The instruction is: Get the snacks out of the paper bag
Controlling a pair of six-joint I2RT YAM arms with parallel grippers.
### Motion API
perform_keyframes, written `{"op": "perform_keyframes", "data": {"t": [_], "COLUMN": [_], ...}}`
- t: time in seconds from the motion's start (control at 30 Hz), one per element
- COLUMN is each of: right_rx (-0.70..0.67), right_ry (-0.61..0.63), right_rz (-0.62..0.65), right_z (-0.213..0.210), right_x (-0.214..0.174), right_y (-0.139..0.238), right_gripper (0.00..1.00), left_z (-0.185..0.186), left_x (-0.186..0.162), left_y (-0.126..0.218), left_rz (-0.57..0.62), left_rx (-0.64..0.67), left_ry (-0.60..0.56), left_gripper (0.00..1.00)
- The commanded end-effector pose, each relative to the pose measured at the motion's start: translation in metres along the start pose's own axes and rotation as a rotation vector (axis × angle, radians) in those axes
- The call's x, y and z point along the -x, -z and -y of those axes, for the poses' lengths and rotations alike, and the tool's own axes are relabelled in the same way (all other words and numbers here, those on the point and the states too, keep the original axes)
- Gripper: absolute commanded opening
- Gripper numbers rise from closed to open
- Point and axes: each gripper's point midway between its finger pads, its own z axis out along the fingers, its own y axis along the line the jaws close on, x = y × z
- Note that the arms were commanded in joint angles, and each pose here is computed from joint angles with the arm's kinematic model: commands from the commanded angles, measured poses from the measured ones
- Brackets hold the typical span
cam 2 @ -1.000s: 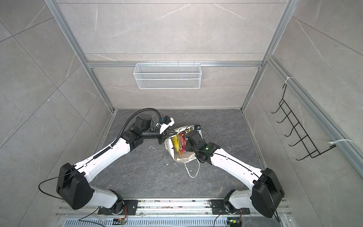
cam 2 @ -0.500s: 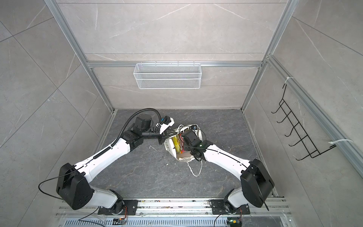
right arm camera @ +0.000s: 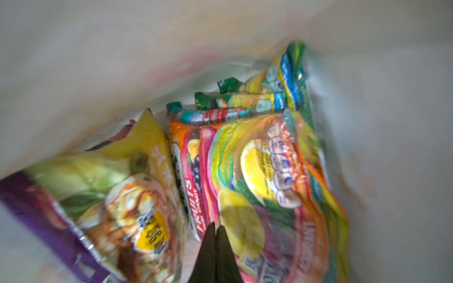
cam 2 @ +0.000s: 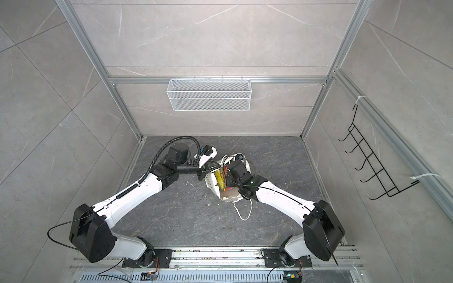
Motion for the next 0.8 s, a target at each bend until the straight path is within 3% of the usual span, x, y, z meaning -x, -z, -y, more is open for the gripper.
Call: {"op": "perform_keyframes", "data": {"t": [0.0, 0.1, 0.27, 0.5, 0.67, 0.77], "right_rx": [-0.070, -0.174, -0.196, -0.146, -0.087, -0.053], "right_ry": [0.004, -0.003, -0.040, -0.033, 0.000, 0.003], "right_rz": [0.071, 0.052, 0.039, -0.008, -0.058, -0.057], "right_z": [0.015, 0.036, 0.051, 0.041, 0.026, 0.019], "right_x": [0.020, 0.019, 0.017, 0.010, 0.003, 0.004], "right_y": [0.017, 0.017, 0.010, -0.013, -0.033, -0.038], "right_gripper": [0.16, 0.27, 0.48, 0.61, 0.60, 0.46], "left_z": [0.010, 0.009, 0.007, 0.006, 0.005, 0.005], "left_x": [0.027, 0.026, 0.026, 0.026, 0.027, 0.027], "left_y": [0.010, 0.009, 0.007, 0.004, 0.003, 0.003], "left_rz": [0.083, 0.084, 0.079, 0.071, 0.072, 0.071], "left_rx": [-0.026, -0.021, -0.025, -0.028, -0.028, -0.031], "left_ry": [-0.045, -0.048, -0.046, -0.048, -0.045, -0.045], "left_gripper": [0.00, 0.00, 0.00, 0.00, 0.00, 0.00]}}
